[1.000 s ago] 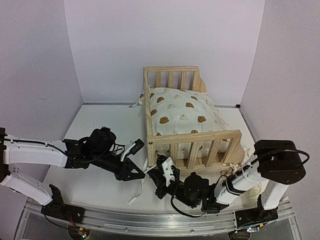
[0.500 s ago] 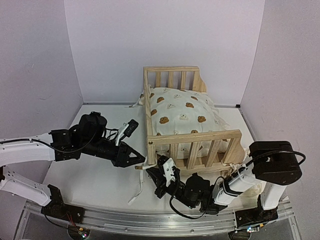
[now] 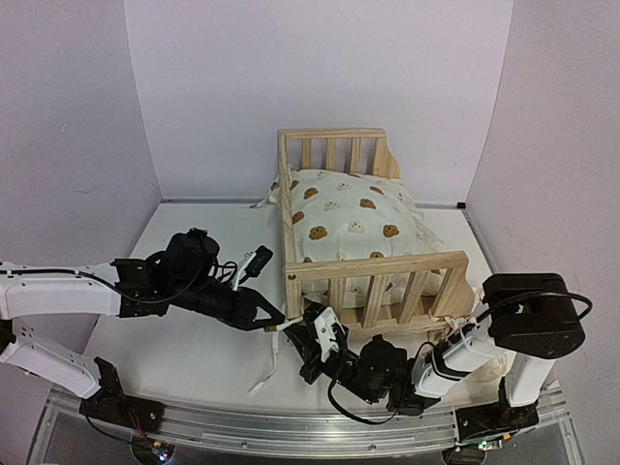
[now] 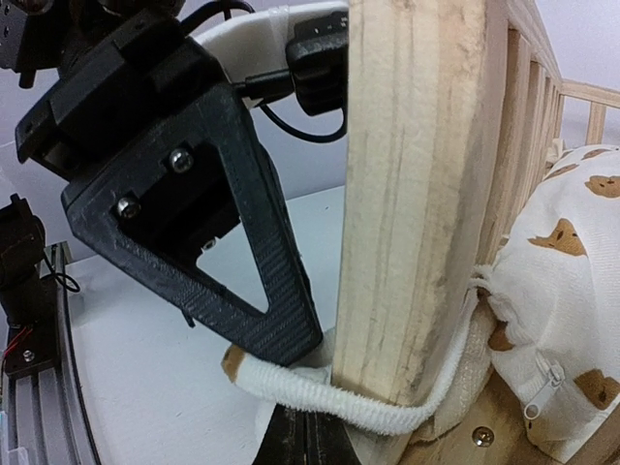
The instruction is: Set up the pet bed
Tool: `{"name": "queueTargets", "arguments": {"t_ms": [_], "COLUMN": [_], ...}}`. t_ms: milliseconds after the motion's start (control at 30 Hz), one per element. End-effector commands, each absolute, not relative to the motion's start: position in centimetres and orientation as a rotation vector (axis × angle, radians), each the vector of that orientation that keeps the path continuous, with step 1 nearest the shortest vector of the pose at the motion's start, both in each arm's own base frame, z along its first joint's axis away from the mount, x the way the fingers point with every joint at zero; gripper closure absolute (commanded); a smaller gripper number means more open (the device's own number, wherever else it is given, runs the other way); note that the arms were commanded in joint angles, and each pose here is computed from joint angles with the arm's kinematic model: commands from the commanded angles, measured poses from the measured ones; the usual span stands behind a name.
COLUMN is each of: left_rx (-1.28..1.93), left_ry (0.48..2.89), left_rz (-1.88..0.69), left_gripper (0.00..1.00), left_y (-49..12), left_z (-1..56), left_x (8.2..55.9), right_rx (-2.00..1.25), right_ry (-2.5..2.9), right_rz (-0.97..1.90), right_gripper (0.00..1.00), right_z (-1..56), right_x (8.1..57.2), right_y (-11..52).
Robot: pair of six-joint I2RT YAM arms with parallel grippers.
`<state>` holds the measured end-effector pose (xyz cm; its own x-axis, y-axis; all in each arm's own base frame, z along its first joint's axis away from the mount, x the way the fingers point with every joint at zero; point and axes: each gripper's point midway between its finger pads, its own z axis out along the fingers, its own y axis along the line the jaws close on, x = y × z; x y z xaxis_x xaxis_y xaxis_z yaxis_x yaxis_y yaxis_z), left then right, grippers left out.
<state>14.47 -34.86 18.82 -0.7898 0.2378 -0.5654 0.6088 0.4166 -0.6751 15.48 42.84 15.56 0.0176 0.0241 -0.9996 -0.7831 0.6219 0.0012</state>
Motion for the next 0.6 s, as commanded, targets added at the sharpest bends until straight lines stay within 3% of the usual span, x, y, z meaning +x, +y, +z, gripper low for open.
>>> {"name": "queueTargets", "arguments": {"t_ms": [0,233,567], "left_rx": [0.735,0.715,0.713], "left_ry": [2.244,2.256,2.286], "left_rz": [-1.407,-1.398,-1.384], "left_gripper": [0.82,0.71,0.67], "left_y": [-35.9,-36.2,-37.4], "left_z": [20.6,20.4,19.7], "left_x": [14.1,14.0,13.7], "right_rx": [-0.593,-0.614,-0.649], "right_ry": [1.387,1.38,1.373], "right_rz": [0.707,0.704,0.7], "right_gripper": [1.0,1.0,1.0], "right_z": [17.7,17.6,17.5], "right_x": [16.7,16.6,16.3], "right_y": [42.6,42.8,43.2]}}
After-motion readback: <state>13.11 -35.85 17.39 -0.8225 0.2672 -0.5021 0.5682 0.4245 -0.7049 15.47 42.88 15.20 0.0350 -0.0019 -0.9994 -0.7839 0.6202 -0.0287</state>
